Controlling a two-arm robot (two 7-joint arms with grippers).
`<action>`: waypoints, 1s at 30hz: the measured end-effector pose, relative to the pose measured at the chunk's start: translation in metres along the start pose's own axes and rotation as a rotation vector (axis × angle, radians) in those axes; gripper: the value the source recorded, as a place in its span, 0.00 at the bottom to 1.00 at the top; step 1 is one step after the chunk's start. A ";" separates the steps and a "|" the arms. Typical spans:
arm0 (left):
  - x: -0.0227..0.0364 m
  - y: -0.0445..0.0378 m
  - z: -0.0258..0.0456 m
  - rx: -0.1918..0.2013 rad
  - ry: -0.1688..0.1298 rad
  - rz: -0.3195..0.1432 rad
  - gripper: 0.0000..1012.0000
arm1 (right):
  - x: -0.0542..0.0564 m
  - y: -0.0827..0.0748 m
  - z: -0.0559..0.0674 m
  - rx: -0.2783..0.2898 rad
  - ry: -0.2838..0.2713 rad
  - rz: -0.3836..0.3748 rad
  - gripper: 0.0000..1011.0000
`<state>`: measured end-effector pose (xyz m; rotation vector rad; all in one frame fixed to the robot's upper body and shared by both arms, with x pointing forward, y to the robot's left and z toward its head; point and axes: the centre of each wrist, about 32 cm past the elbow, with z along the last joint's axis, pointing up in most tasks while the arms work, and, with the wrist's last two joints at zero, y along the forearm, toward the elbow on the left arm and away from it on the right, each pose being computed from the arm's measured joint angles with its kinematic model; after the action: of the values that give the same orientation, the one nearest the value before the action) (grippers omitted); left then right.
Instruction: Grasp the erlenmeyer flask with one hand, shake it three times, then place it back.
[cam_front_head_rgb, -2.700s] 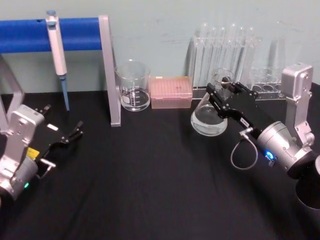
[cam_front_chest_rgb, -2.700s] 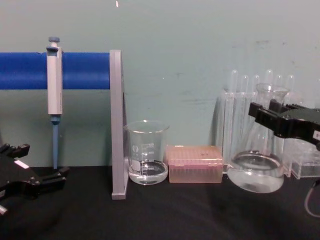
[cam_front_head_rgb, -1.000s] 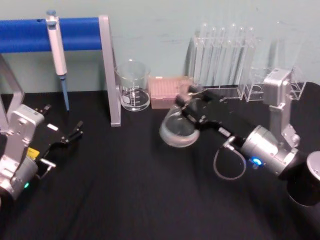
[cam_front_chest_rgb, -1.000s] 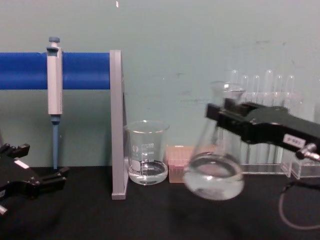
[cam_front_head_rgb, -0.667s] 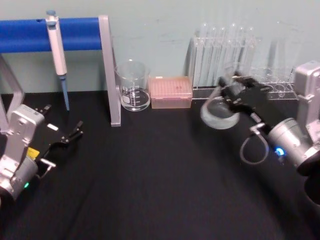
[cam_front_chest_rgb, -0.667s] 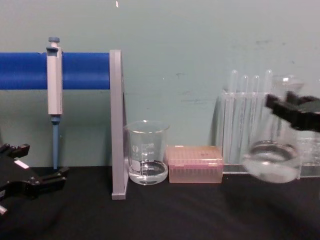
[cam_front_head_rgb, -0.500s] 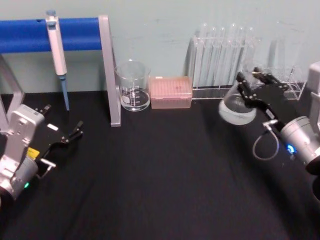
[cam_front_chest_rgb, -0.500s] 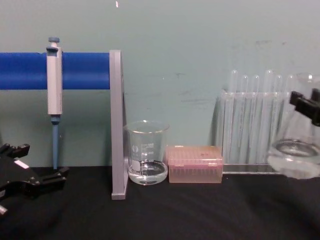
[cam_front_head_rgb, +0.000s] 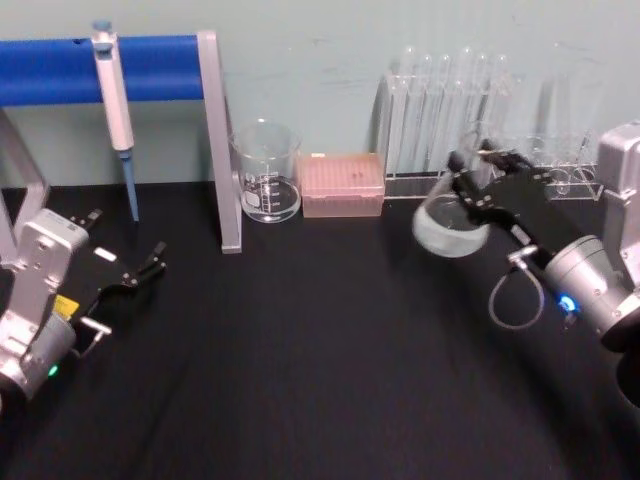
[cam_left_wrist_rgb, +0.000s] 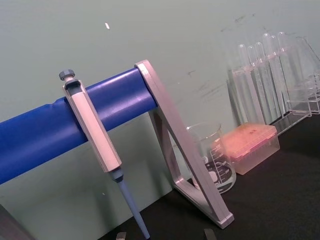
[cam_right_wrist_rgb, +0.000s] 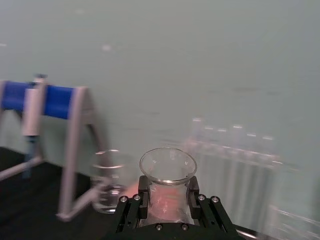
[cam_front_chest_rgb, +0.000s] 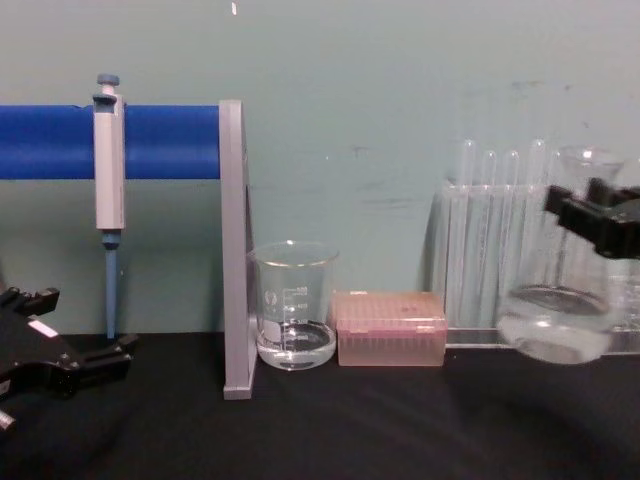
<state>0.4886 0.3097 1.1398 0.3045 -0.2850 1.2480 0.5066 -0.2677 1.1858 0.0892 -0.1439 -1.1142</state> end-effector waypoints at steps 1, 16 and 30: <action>0.0000 0.0000 0.0000 0.000 0.000 0.000 0.99 | -0.002 0.002 0.000 0.002 0.005 0.035 0.45; 0.0000 0.0000 0.0000 0.000 0.000 0.000 0.99 | -0.034 0.021 0.000 0.011 0.061 0.440 0.45; 0.0000 0.0000 0.0000 0.000 0.000 0.000 0.99 | -0.039 0.026 -0.001 0.011 0.072 0.490 0.44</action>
<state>0.4886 0.3097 1.1398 0.3045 -0.2851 1.2479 0.5128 -0.2217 1.1858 0.0977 -0.1001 -0.6202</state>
